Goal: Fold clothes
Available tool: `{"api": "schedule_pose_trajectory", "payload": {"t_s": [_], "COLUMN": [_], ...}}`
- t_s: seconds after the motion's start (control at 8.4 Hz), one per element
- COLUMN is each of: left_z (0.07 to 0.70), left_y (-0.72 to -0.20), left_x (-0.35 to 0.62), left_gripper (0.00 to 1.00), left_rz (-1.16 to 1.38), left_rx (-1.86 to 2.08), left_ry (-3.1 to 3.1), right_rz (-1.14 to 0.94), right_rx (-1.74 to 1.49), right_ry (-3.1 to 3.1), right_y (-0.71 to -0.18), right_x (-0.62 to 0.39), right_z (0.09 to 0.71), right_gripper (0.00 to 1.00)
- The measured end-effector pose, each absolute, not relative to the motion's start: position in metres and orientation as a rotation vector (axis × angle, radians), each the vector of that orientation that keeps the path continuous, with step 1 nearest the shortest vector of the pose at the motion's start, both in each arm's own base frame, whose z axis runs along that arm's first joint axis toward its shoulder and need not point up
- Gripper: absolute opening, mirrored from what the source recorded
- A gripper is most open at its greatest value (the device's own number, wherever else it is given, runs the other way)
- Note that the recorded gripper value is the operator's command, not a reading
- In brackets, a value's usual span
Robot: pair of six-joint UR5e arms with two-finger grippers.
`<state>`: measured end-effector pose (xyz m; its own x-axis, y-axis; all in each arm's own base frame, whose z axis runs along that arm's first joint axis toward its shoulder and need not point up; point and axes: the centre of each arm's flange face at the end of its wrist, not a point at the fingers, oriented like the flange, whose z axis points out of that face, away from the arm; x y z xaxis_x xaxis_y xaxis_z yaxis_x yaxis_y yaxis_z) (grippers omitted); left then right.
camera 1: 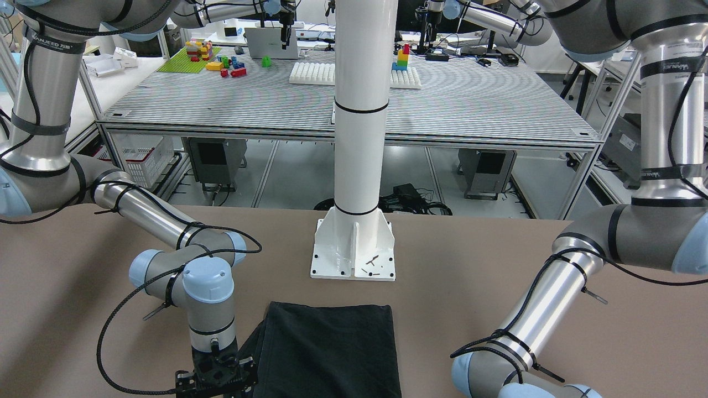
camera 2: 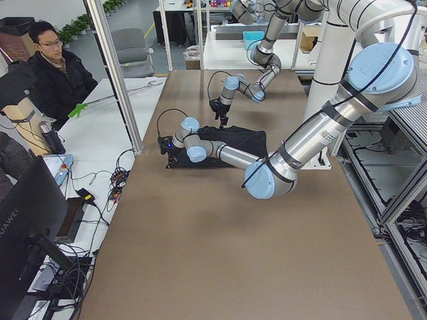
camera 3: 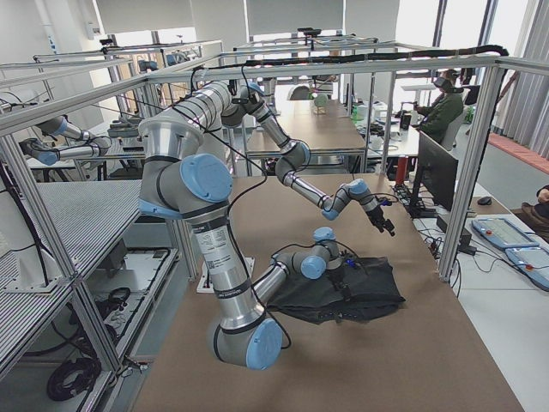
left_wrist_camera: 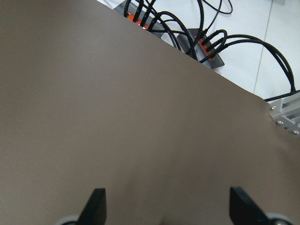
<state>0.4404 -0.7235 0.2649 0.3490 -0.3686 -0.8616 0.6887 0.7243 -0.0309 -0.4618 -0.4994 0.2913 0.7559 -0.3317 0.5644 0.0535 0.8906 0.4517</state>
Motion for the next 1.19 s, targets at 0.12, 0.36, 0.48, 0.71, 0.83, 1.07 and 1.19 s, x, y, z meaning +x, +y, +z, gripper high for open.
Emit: {"api": "schedule_pose_trajectory", "payload": {"t_s": [0.12,0.36,0.48,0.71,0.83,1.07,1.19], "left_z": [0.265,0.266,0.267,0.269,0.269,0.269,0.268], "left_y": [-0.723,-0.723,-0.723,-0.723,-0.723,-0.722,-0.721], "left_x": [0.441,0.441,0.441,0.441,0.441,0.442,0.445], "left_gripper": [0.93,0.93,0.93,0.93,0.93,0.93,0.93], "left_rz": [-0.705,-0.705,-0.705,-0.706,-0.708,-0.719,-0.718], "left_rx": [0.368,0.366,0.366,0.366,0.365,0.36,0.357], "left_ry": [0.999,0.997,0.997,0.994,0.994,0.997,0.998], "right_rz": [-0.196,-0.173,-0.168,-0.155,-0.155,-0.179,-0.194], "right_rx": [0.42,0.409,0.414,0.431,0.443,0.458,0.458], "right_ry": [-0.684,-0.674,-0.674,-0.67,-0.659,-0.627,-0.611], "right_y": [-0.512,-0.532,-0.542,-0.57,-0.586,-0.609,-0.62], "right_x": [-0.475,-0.498,-0.507,-0.515,-0.51,-0.489,-0.472], "right_z": [0.28,0.275,0.279,0.3,0.313,0.333,0.346], "right_gripper": [0.94,0.94,0.94,0.94,0.94,0.94,0.94]}}
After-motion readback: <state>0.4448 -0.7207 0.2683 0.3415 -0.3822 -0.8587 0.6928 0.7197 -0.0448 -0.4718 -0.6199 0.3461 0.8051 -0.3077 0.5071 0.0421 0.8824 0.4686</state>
